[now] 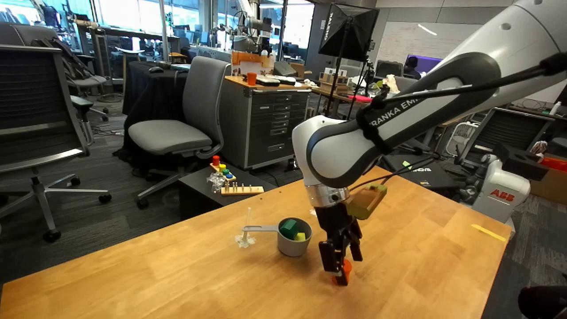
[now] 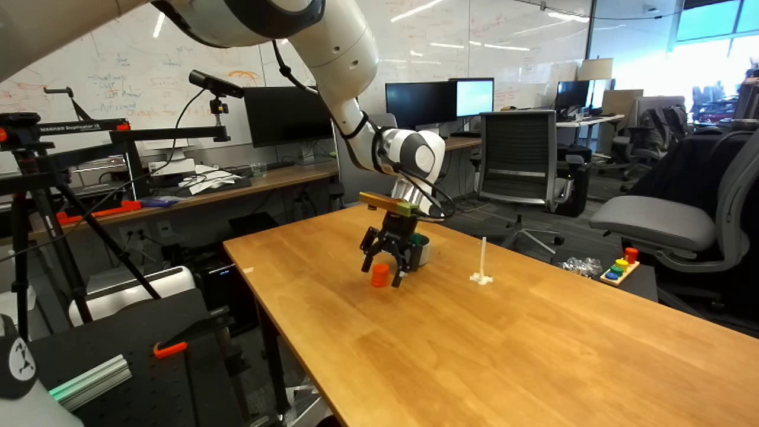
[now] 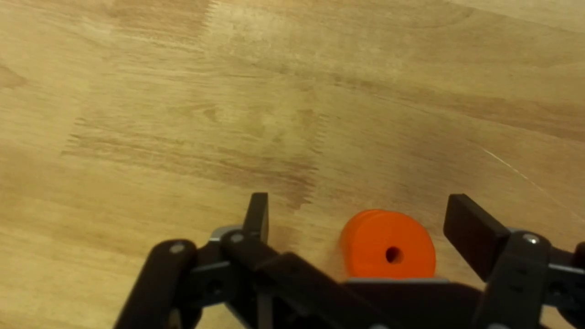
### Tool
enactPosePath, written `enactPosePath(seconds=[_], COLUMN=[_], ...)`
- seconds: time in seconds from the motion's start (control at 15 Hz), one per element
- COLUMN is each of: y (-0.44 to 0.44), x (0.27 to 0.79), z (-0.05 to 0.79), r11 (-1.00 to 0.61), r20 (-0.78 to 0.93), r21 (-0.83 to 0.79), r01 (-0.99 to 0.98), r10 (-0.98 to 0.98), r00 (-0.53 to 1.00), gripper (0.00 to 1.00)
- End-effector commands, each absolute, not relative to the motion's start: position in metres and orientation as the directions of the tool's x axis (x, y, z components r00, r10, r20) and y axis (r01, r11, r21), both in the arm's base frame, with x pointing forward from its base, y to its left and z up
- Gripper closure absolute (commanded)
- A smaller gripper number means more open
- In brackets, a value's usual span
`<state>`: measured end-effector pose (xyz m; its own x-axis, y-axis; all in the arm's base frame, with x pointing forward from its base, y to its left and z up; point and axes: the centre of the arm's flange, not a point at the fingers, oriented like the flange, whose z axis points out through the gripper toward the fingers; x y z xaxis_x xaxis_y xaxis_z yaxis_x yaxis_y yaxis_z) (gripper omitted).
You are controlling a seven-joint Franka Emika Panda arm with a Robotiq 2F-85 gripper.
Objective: Put all the blocks and rings in the cup
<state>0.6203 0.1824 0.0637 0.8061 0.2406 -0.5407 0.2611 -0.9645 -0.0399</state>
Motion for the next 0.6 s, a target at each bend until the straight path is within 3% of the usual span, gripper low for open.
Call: enactPosePath(seconds=[0.0,0.13,0.53], y=[0.1823,0.1807,0.1786], x=[0.6231,0.625,0.6276], z=[0.0639,0.0627,0.0658], r11=[-0.957,-0.957,-0.952], r20=[-0.527,-0.524,-0.503], r21=[-0.034,-0.031,-0.028], r01=[0.288,0.29,0.305], r10=[0.262,0.263,0.277], r00=[0.808,0.81,0.819], gripper=[0.25,0.35,0.82])
